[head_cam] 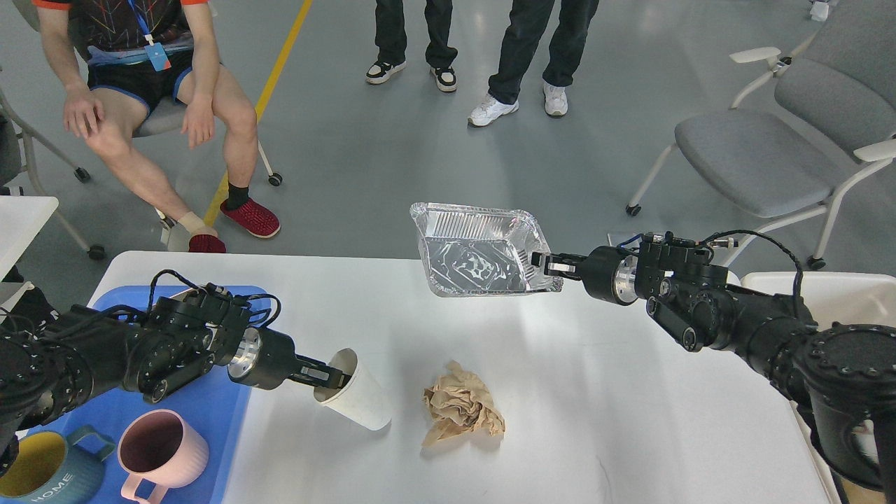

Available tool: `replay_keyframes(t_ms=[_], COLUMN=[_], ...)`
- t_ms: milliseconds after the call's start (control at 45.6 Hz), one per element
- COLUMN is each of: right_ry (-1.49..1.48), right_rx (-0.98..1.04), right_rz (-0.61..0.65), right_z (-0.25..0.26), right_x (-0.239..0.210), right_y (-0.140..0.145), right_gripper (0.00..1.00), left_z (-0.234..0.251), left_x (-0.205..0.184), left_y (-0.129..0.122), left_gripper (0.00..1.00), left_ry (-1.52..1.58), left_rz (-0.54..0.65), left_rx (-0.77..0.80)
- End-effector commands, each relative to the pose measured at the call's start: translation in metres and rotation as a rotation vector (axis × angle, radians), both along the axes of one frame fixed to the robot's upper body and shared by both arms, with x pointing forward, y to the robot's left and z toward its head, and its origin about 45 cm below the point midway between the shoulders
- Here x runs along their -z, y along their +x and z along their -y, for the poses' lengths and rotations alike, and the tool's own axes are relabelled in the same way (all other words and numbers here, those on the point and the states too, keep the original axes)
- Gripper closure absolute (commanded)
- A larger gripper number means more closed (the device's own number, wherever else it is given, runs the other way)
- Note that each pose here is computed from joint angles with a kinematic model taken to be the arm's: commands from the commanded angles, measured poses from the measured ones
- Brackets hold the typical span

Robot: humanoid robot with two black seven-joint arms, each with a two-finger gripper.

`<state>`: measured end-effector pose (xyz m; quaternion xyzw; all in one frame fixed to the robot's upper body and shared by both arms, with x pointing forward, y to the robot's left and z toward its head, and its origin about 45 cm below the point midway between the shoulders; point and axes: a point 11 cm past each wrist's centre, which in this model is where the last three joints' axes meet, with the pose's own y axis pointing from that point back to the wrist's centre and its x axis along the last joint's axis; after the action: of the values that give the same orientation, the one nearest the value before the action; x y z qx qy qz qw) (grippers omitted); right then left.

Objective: Tidy desktop
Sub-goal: 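Grasp the paper cup with the left gripper and lift it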

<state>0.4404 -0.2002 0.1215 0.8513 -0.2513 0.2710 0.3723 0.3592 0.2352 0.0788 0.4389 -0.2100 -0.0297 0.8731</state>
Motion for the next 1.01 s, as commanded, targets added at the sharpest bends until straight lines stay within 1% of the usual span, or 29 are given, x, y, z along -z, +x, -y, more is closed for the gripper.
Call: replay_keyframes(t_ms=[0, 307, 461, 702, 856, 987], right_ry=[-0.001, -0.002, -0.003, -0.007, -0.008, -0.009], right_rx=[0.002, 0.005, 0.006, 0.013, 0.015, 0.019], right_rz=[0.001, 0.003, 0.002, 0.003, -0.001, -0.003], right_z=[0.001, 0.002, 0.003, 0.006, 0.006, 0.008], right_x=[0.000, -0.001, -0.001, 0.000, 0.002, 0.004], right_y=[0.000, 0.001, 0.001, 0.001, 0.000, -0.001], right_gripper=[1.00, 1.00, 1.00, 1.00, 1.00, 1.00], left_z=[-0.001, -0.009, -0.015, -0.024, -0.029, -0.030], left_x=[-0.002, -0.004, -0.015, -0.024, -0.045, -0.078], left_y=[0.003, 0.006, 0.017, 0.022, 0.035, 0.053], left_gripper=[0.99, 0.99, 0.99, 0.99, 0.99, 0.99], left_ry=[0.002, 0.037, 0.044, 0.057, 0.068, 0.074], left_rz=[0.007, 0.016, 0.039, 0.039, 0.050, 0.068], left_rx=[-0.003, -0.003, -0.014, -0.025, -0.029, -0.025])
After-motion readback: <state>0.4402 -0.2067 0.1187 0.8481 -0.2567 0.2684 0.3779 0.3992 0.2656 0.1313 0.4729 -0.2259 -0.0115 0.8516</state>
